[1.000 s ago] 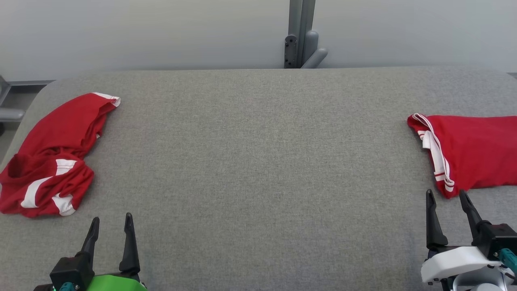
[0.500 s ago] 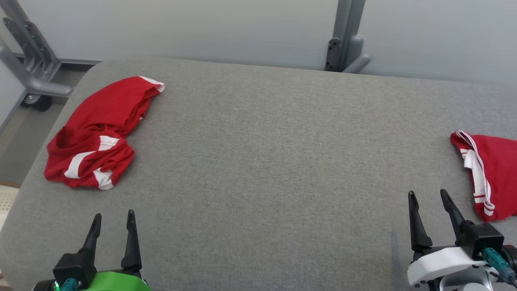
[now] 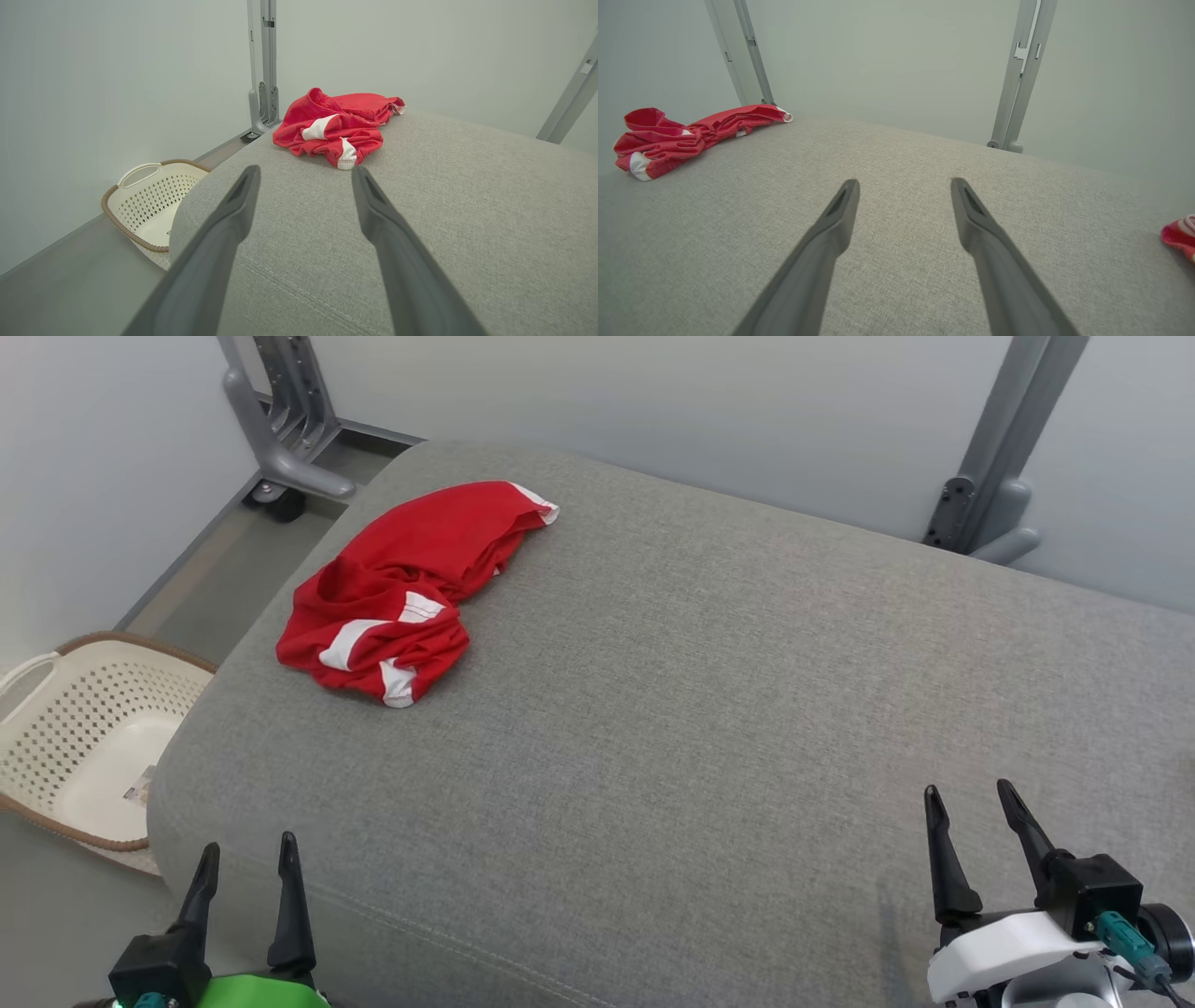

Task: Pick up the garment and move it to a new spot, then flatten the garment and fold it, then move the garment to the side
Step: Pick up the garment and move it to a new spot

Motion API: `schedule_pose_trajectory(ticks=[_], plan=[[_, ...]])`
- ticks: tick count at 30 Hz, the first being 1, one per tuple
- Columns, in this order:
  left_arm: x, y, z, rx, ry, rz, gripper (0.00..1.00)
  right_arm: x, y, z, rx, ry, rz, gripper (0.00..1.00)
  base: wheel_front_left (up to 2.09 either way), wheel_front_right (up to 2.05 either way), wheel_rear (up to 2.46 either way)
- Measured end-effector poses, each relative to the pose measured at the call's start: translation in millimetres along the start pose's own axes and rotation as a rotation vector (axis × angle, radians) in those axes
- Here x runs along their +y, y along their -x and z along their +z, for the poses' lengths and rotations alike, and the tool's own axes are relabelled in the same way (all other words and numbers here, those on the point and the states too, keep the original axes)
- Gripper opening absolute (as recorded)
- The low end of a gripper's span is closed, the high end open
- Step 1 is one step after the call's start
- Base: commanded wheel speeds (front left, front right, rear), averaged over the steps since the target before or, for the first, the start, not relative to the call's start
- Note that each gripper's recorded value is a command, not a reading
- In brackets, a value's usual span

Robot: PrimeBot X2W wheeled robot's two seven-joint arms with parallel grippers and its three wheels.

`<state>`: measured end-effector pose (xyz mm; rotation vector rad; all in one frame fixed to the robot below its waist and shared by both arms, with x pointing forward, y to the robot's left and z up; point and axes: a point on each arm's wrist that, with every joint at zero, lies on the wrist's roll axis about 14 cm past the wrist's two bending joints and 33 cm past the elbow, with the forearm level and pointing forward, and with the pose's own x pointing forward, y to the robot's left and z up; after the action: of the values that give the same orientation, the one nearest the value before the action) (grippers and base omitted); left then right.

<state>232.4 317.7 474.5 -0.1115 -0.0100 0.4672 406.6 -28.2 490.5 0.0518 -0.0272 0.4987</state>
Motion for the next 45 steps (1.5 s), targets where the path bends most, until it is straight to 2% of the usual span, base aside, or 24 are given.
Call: schedule_pose_trajectory(ticks=[6, 10, 14, 18, 25, 35, 37, 39, 45], plan=[[10, -1, 6, -0.017, 0.025, 0.037, 1.0, 4, -6, -4, 0.009, 0.005, 0.017, 1.0, 0.0, 0.0, 0.0], [4, -25, 18, -0.046, 0.044, 0.028, 1.0, 0, -16, -3, -0.002, 0.027, 0.016, 1.0, 0.0, 0.0, 0.0], [-7, -57, 10, -0.004, 0.075, 0.009, 1.0, -10, -32, -3, -0.018, 0.055, 0.002, 1.0, 0.0, 0.0, 0.0], [-27, -103, -1, 0.097, 0.097, -0.053, 1.0, -26, -46, -11, -0.017, 0.081, -0.029, 1.0, 0.0, 0.0, 0.0], [-48, -165, -36, 0.314, 0.06, -0.128, 1.0, -50, -60, -44, 0.03, 0.09, -0.069, 1.0, 0.0, 0.0, 0.0], [-54, -189, -115, 0.579, 0.018, -0.124, 1.0, -83, -51, -83, 0.104, 0.068, -0.147, 1.0, 0.0, 0.0, 0.0], [-59, -190, -124, 0.604, 0.011, -0.138, 0.38, -90, -46, -87, 0.116, 0.065, -0.166, 1.0, 0.0, 0.0, 0.0], [-63, -193, -127, 0.602, 0.037, -0.142, 0.0, -96, -43, -86, 0.117, 0.06, -0.185, 1.0, 0.0, 0.0, 0.0], [-74, -192, -123, 0.588, 0.02, -0.201, 0.0, -103, -35, -83, 0.118, 0.034, -0.217, 1.0, 0.0, 0.0, 0.0]])
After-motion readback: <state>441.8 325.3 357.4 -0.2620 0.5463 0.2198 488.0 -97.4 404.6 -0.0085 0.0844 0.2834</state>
